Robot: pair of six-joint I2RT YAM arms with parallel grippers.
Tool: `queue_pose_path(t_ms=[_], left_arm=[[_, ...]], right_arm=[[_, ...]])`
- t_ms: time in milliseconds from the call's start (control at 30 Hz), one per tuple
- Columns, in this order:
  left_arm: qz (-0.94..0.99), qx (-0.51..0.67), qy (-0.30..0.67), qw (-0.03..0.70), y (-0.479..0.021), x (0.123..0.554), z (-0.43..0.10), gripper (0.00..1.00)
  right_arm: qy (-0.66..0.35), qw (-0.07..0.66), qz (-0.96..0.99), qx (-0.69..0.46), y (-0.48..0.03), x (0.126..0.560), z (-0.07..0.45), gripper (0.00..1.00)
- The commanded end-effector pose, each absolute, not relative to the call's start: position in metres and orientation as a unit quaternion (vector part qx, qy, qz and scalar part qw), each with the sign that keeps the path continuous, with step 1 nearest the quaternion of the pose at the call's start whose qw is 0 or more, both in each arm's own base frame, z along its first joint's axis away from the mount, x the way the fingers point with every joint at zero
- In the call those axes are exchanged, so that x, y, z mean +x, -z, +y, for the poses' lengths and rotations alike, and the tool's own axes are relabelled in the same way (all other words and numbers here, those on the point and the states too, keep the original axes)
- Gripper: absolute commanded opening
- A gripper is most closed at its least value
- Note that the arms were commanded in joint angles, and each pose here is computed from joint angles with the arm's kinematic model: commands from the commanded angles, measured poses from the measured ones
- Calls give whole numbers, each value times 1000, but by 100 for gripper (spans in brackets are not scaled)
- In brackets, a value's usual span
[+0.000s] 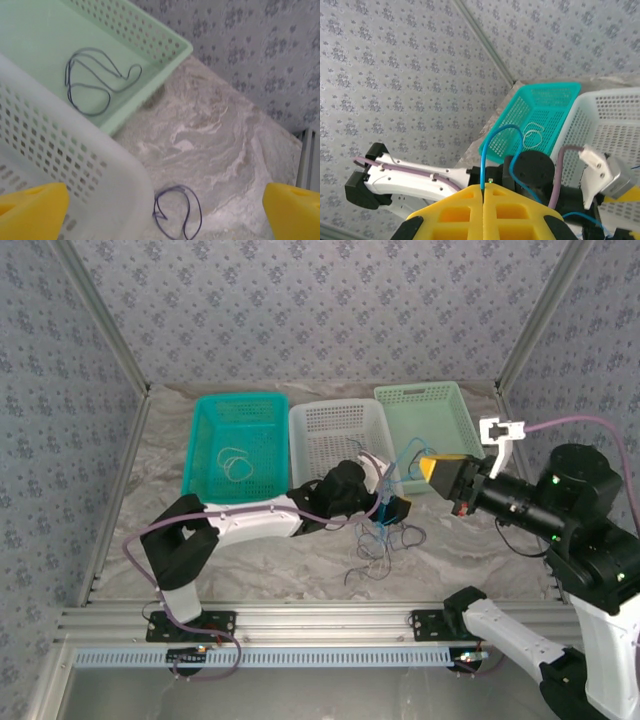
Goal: Untangle the cables
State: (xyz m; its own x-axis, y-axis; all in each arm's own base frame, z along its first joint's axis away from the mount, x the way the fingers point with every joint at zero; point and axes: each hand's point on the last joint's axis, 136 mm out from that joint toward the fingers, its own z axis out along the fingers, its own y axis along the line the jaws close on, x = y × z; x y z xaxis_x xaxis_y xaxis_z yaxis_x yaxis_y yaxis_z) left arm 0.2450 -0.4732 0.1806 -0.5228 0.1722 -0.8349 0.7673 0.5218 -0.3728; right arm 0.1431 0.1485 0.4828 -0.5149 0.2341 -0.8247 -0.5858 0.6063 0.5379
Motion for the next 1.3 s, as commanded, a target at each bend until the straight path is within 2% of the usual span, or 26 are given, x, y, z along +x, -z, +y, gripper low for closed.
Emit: queue_pose_path(t_ms=[0, 267, 500, 800, 933, 1267], left_arm=[[799, 309, 356, 372, -159, 240, -466, 99], [823, 318, 297, 365, -132, 245, -449, 99], [832, 316, 253, 380, -127, 255, -438, 99], [845, 290, 179, 413, -124, 271, -409, 99], [843, 294, 183, 412, -122, 269, -408, 96], [859, 278, 165, 397, -99, 268, -398, 97]], right_arm=[[-391, 493, 770, -107, -481, 146, 137, 0], [-350, 519, 773, -105, -493, 149, 124, 0], [-321, 559, 758, -100, -520, 144, 107, 0], [-261, 575, 770, -91, -521, 143, 87, 0], [-276, 557, 777, -102, -516, 144, 95, 0], [-198, 597, 775, -66, -528, 140, 58, 0]])
